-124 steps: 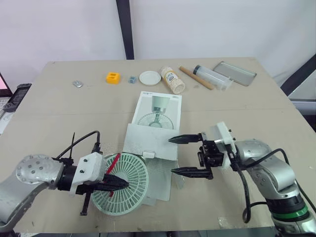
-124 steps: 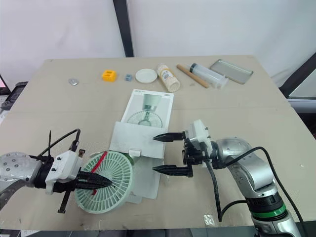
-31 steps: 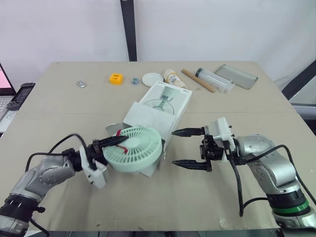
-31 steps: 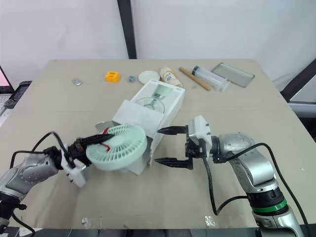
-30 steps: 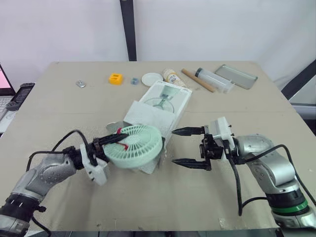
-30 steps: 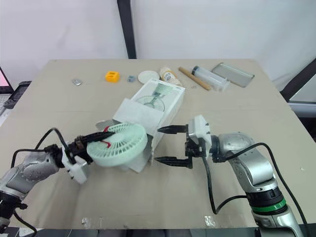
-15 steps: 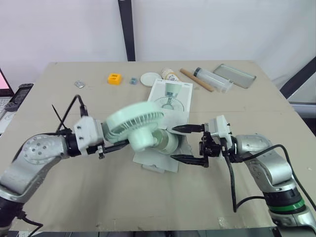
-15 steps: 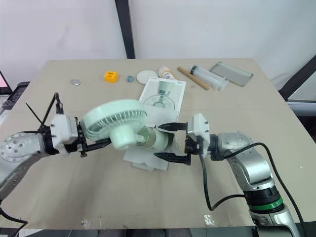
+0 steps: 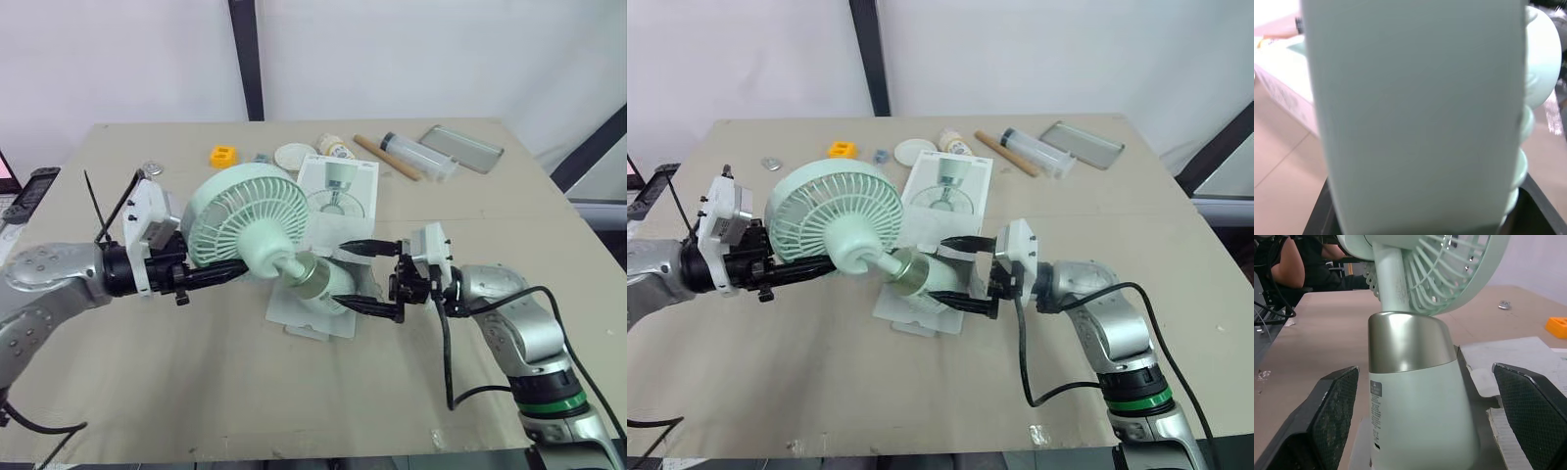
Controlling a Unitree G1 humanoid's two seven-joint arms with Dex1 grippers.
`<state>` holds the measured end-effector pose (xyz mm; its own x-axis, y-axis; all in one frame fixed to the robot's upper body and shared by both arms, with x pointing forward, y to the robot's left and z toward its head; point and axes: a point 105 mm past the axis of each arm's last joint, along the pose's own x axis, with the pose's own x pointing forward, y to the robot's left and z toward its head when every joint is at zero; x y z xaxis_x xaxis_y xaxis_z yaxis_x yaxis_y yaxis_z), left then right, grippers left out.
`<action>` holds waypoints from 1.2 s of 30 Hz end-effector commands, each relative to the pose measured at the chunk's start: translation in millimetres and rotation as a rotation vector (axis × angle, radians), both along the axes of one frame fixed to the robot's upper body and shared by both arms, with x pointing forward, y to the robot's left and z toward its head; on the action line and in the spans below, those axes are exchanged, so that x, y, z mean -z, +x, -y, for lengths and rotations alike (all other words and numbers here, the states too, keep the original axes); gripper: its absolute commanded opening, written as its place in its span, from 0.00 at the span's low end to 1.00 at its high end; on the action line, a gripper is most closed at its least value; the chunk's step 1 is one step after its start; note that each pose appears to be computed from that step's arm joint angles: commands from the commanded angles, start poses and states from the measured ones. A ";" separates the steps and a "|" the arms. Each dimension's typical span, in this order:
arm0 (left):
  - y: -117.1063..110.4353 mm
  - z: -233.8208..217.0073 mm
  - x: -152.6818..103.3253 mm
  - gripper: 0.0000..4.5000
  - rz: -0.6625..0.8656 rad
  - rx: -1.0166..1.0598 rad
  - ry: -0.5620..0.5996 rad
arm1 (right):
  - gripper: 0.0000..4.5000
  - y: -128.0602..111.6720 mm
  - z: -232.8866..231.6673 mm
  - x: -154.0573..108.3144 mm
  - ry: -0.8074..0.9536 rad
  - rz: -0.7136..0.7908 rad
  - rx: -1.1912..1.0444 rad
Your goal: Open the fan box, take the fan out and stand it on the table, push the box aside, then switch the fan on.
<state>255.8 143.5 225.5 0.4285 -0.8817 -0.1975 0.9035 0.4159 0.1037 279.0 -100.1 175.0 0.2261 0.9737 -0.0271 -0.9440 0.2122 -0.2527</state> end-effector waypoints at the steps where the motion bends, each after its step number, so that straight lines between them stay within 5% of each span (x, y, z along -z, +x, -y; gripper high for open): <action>1: -11.4 -0.8 -22.3 0.43 0.069 0.028 0.055 | 1.00 -1.4 1.9 -9.4 0.019 0.054 -0.017; 25: -26.0 -103.0 -47.2 0.43 -0.055 -0.651 0.110 | 1.00 11.6 -18.7 -1.1 0.029 0.075 -0.097; 36: -3.9 -151.2 -40.2 0.43 -0.112 -0.948 0.110 | 1.00 14.0 -21.5 0.2 0.031 0.089 -0.094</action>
<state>250.3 294.9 250.3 0.9024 -0.1602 -0.4000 0.2151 0.9718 0.0962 294.5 -80.8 166.1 0.1488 0.9889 0.0003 -0.9453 0.1423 -0.2934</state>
